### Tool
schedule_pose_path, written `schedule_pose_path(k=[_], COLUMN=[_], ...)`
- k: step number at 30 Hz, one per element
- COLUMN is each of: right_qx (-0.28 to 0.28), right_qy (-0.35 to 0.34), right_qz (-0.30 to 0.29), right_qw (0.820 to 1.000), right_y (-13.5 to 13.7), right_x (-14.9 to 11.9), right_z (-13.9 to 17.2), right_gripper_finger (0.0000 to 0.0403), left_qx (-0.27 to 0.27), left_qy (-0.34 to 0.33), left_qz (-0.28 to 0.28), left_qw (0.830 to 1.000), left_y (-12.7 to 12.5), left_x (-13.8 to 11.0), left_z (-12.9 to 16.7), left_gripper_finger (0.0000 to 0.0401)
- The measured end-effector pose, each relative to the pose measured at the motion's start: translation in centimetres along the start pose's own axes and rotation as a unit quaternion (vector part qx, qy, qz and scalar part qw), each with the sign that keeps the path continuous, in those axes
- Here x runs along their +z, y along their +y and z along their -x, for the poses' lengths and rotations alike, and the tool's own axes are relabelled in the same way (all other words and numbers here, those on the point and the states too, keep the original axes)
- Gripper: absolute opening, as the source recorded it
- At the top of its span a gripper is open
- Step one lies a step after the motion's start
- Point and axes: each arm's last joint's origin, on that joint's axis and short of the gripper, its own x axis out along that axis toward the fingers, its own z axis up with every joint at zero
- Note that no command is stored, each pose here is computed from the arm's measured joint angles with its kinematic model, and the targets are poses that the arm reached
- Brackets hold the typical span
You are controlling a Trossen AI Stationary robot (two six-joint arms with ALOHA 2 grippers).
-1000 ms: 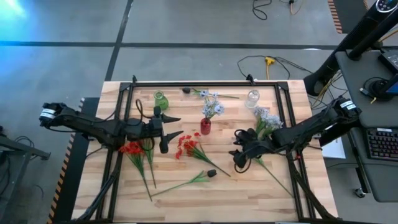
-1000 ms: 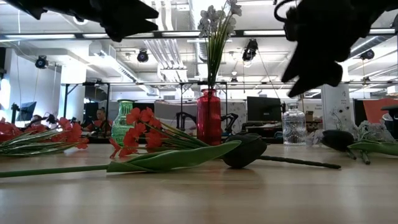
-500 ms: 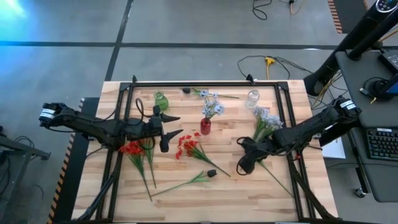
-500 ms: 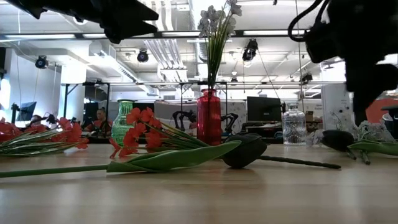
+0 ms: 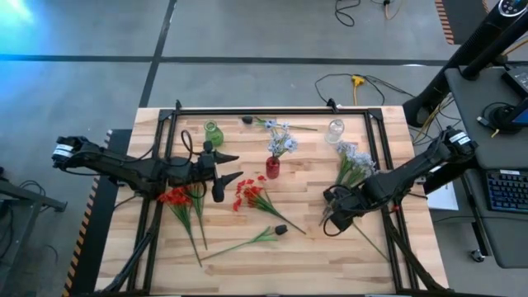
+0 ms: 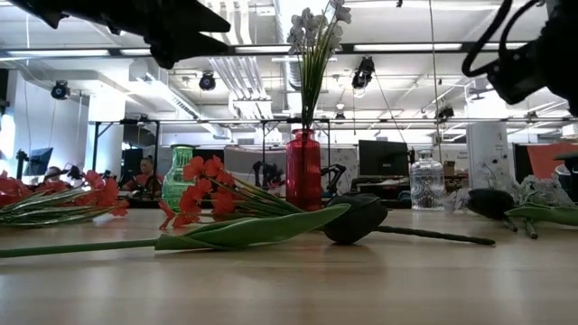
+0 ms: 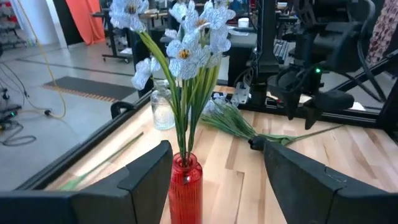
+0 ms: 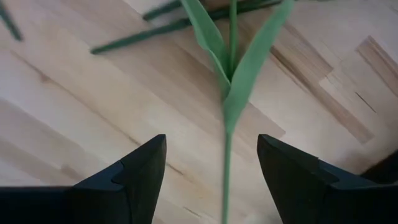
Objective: Sort flowers into vase by color
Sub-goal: Put the bottom right black flower into the transparent vase
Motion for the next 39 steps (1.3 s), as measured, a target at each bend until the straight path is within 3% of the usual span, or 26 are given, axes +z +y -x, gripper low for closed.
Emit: schedule_pose_path(k=[13, 20, 26, 36, 39], right_qx=[-0.104, -0.102, -0.095, -0.089, -0.091], right_qy=[0.003, 0.005, 0.004, 0.004, 0.003], right_qz=[0.065, 0.085, 0.086, 0.093, 0.099], right_qw=[0.992, 0.991, 0.992, 0.992, 0.991], right_y=[1.1, 1.9, 2.1, 2.2, 2.1], right_x=[0.7, 1.0, 1.1, 1.1, 1.1], right_z=[-4.7, -6.2, -6.3, -6.3, -6.3], right_gripper_finger=[0.0233, 0.0206, 0.0155, 0.0023, 0.0015], left_qx=[0.000, -0.001, 0.002, 0.005, 0.005], left_qy=[0.014, 0.014, 0.026, 0.042, 0.042], left_qz=[0.072, 0.071, 0.065, 0.060, 0.060], left_qw=[0.997, 0.997, 0.998, 0.997, 0.997], left_y=[-0.1, -0.1, -0.1, 0.0, 0.0], left_x=[-0.3, -0.3, -0.6, -0.9, -0.9], left_z=[0.0, 0.0, 0.1, 0.1, 0.1], left_gripper_finger=[0.0236, 0.0236, 0.0236, 0.0236, 0.0236])
